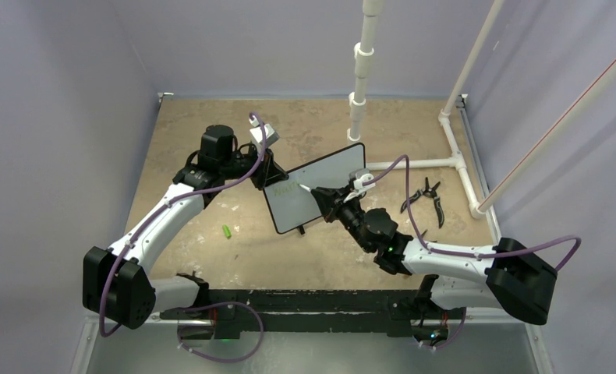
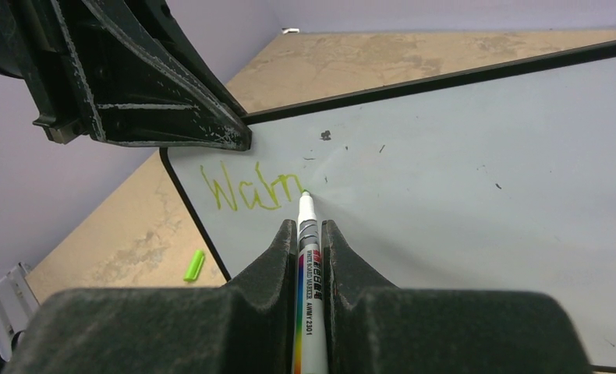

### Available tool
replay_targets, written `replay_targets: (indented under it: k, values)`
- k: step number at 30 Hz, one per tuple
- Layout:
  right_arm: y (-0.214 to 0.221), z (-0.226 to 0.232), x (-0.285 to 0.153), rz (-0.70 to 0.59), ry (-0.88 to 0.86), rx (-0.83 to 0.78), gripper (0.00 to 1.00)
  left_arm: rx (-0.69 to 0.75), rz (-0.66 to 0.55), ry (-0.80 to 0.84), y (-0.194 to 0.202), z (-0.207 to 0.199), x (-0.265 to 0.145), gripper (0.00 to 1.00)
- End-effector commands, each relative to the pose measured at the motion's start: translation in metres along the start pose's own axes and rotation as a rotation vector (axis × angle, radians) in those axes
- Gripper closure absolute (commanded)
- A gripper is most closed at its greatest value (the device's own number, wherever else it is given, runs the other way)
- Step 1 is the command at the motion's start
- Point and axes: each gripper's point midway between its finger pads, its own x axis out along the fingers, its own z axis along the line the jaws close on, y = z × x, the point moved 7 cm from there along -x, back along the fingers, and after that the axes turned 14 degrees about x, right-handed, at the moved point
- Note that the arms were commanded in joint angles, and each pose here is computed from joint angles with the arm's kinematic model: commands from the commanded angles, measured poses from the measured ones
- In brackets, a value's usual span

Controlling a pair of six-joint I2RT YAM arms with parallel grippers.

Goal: Write a sentence on the whiteboard

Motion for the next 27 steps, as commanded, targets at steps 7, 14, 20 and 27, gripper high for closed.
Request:
replay_targets:
  k: [7,14,20,27]
  values:
    - [-0.025,0.01,0.007,-0.107,-0.006,0.031,1.0,0.054,-0.044,-0.012,-0.009,-0.001,-0.004,1.0]
    - [-0.022,0.002,0.005,-0.11,0.054,0.037,1.0,0.054,-0.044,-0.012,-0.009,-0.001,-0.004,1.0]
    - [-0.02,0.0,0.004,-0.104,0.065,0.036,1.0,0.056,-0.045,-0.013,-0.01,-0.001,-0.004,1.0]
    - [-0.009,-0.008,0.003,-0.066,0.098,0.03,1.0,0.055,-0.044,-0.014,-0.009,-0.001,-0.004,1.0]
